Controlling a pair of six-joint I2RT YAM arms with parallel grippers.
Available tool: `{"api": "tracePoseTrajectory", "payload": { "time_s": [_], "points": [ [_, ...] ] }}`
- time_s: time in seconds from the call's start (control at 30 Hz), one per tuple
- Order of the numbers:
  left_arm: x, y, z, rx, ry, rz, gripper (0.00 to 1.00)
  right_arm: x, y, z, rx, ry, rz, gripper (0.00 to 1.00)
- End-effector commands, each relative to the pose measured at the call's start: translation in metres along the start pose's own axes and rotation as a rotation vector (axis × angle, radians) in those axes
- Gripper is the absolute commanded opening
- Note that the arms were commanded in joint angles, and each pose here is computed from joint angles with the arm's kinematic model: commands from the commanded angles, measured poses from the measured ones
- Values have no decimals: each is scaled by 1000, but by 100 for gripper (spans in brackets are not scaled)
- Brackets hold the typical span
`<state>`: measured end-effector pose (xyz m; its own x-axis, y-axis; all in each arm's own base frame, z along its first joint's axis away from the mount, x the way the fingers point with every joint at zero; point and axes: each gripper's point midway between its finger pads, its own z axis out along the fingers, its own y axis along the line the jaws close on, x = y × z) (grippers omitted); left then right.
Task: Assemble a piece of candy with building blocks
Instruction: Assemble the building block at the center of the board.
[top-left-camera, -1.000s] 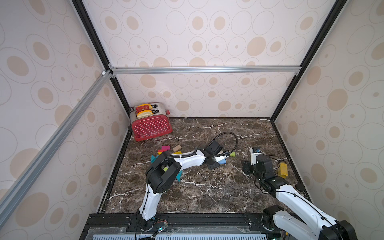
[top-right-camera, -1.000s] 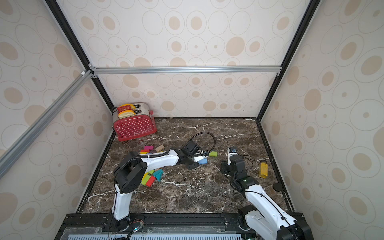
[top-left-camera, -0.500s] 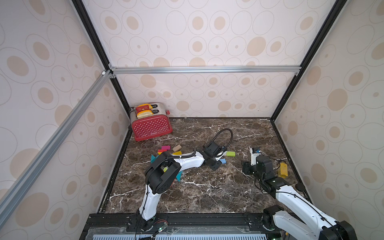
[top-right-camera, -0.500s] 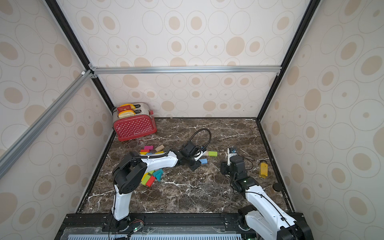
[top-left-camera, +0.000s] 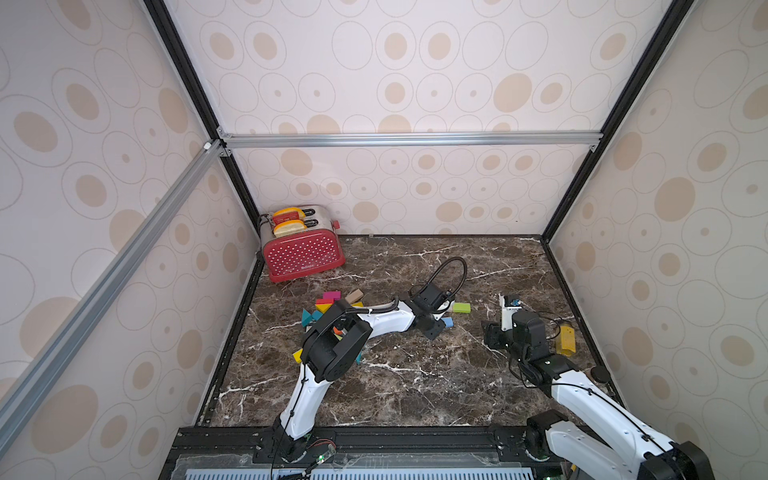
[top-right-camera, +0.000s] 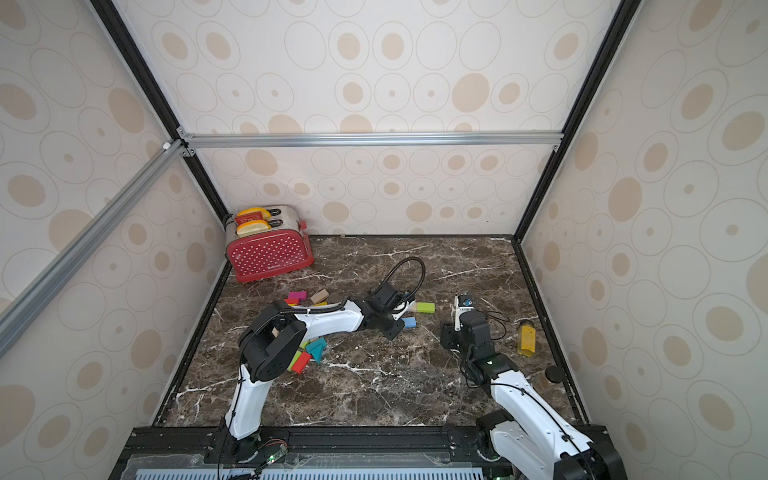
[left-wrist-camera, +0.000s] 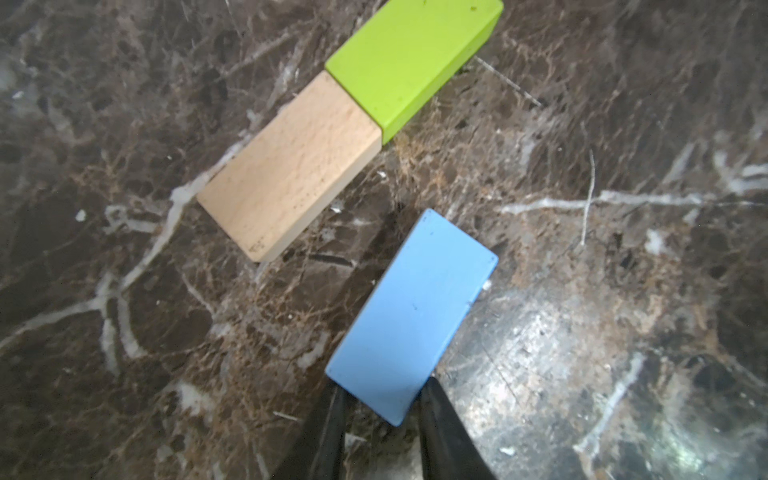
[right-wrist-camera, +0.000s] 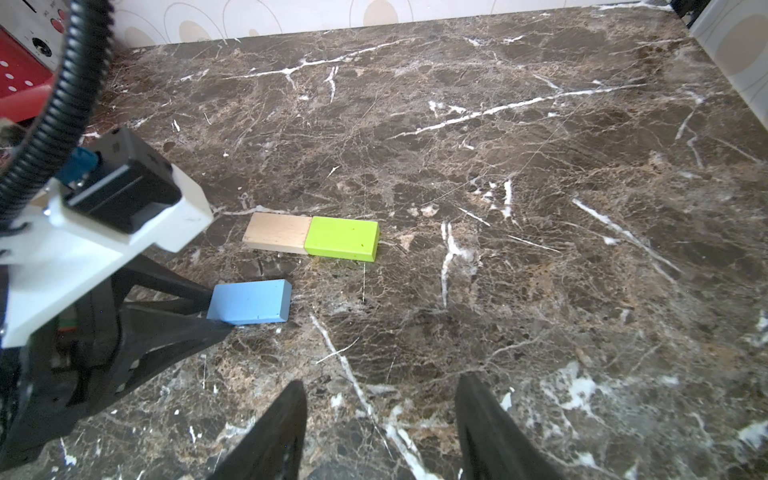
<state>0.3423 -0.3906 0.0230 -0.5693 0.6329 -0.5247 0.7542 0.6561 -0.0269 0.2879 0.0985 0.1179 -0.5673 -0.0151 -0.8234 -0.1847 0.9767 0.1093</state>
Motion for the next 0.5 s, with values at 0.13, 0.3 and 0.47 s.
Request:
{"api": "tracePoseTrajectory", "payload": {
  "time_s": [0.13,0.3,0.47],
  "points": [
    [6,5,13,-20,54,-26,29,4,0,2,-3,8,-1,61],
    [8,11,15,-50,56,-40,28,5,1,3,-9,13,-1,61],
    [11,12,17,-56,60,-60,28,6,2,6,-14,22,-2,61]
  ]
}}
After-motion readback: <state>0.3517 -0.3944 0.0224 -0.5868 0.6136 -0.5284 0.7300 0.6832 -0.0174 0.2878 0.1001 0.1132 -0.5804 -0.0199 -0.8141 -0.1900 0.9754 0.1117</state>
